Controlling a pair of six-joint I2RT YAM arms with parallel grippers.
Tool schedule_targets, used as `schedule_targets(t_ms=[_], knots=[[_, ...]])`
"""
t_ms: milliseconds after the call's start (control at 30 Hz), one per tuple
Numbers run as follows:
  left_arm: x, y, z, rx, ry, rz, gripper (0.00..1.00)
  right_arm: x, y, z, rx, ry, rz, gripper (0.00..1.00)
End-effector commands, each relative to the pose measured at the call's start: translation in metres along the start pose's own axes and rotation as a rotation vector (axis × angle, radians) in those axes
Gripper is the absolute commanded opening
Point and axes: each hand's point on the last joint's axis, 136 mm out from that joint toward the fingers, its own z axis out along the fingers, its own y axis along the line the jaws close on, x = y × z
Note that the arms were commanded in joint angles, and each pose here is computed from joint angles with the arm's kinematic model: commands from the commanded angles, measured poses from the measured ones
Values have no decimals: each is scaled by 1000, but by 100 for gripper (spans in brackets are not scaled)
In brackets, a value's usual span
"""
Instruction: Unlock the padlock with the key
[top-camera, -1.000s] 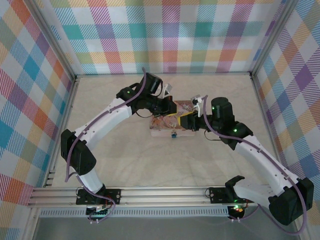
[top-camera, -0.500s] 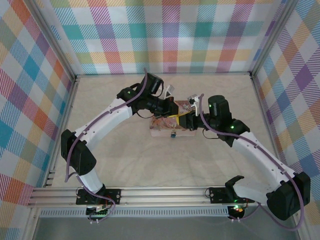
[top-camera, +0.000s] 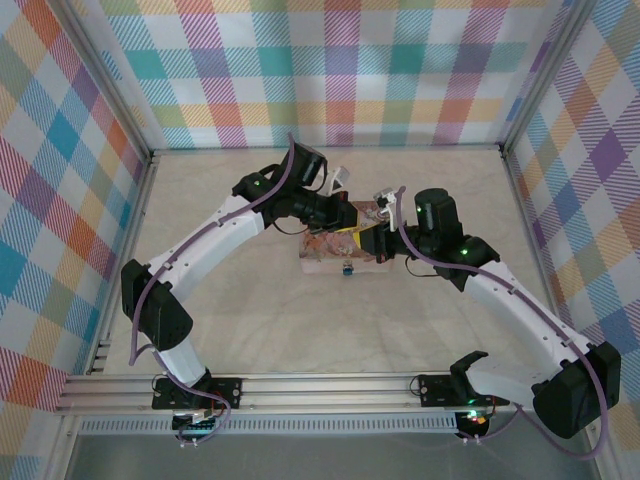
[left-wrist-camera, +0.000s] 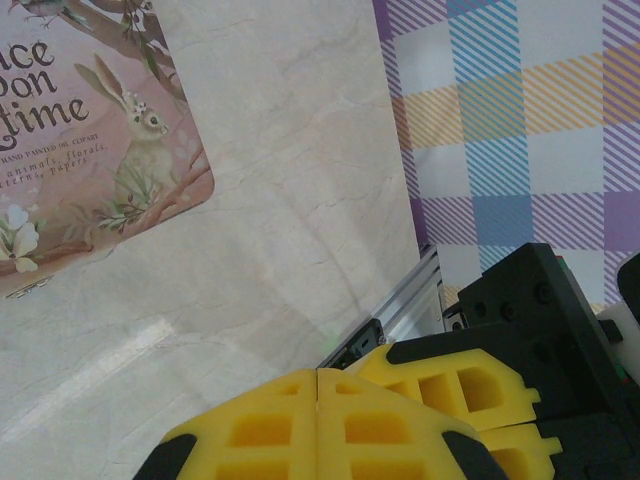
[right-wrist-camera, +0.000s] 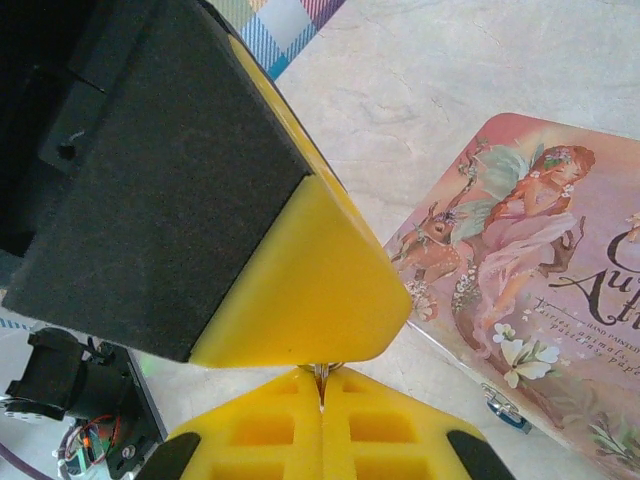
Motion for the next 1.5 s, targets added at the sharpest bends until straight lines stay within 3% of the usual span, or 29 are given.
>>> schedule_targets(t_ms=[0, 100, 233, 433, 800, 933, 1200, 1467], knots=[[19, -34, -2, 95, 65, 58, 0, -18, 4, -1, 5, -48, -53, 0], [20, -34, -2, 97, 69, 61, 0, -20, 3, 0, 13, -52, -58, 0], [18, -34, -5, 84, 55, 72, 21, -17, 3, 0, 9, -52, -63, 0], [8, -33, -15, 63, -8, 93, 44, -10, 4, -3, -2, -56, -63, 0], [-24, -15, -67, 68, -298, 96, 65, -11, 15, -19, -22, -115, -62, 0], [-24, -4, -79, 119, -365, 76, 65, -15, 24, -27, -53, -158, -50, 0], [-10, -35, -93, 426, -457, 179, 59, -34, 50, -44, -179, -278, 12, 0], [7, -63, -101, 619, -439, 300, 53, -47, 63, -52, -257, -339, 55, 0]])
